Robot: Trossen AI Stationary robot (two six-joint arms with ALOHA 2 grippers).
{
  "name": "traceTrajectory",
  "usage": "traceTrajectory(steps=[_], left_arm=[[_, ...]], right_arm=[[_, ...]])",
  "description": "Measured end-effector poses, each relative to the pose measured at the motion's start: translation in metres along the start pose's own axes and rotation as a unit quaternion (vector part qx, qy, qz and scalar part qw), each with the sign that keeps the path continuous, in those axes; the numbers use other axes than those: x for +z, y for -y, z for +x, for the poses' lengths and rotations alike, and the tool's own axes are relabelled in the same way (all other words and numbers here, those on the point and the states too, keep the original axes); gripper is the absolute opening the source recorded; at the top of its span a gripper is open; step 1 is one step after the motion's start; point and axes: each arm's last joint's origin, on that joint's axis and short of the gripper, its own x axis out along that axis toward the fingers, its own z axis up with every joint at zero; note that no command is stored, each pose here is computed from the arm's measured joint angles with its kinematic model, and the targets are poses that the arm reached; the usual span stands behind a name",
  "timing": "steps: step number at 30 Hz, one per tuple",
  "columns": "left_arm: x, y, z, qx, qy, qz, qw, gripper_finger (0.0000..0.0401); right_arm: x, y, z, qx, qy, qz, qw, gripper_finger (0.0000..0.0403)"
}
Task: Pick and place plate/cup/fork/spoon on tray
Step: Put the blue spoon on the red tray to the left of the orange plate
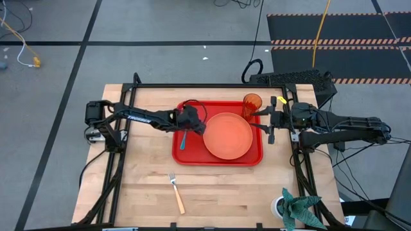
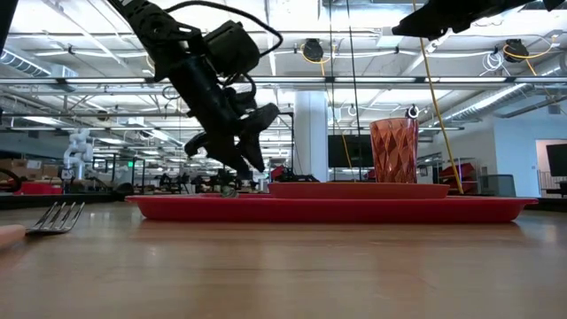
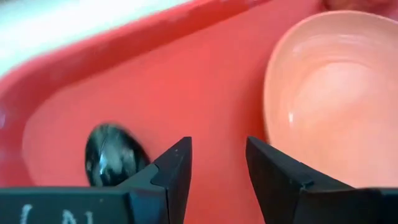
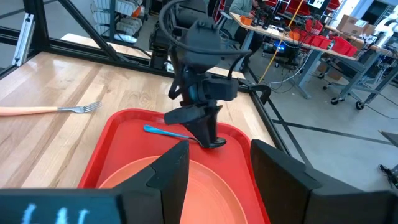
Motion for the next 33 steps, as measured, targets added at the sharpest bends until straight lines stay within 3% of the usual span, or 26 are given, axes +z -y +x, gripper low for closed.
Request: traceTrajectory(steps=[4,10,20,33], left_arm=[[-0.004,0.001,-0.001,0.004,-0.010,0.099,0.995,0.0154],[-0.007,0.002,-0.002,0.010,-0.015,0.179,0.984,0.0154],[-0.015,-0.009,-0.003,0.073,-0.052,0.167,0.982,0.0154],[-0.012,-0.011,0.001,0.078,-0.038,0.160,0.983,0.0154]], right_arm=[[0.000,0.000,0.000,0.000,0.000,0.000,1.000,0.0164],[0.000,0.000,0.000,0.000,0.000,0.000,1.000,0.0164],[0.000,0.000,0.000,0.000,0.000,0.000,1.000,0.0164],[0.000,0.000,0.000,0.000,0.000,0.000,1.000,0.0164]])
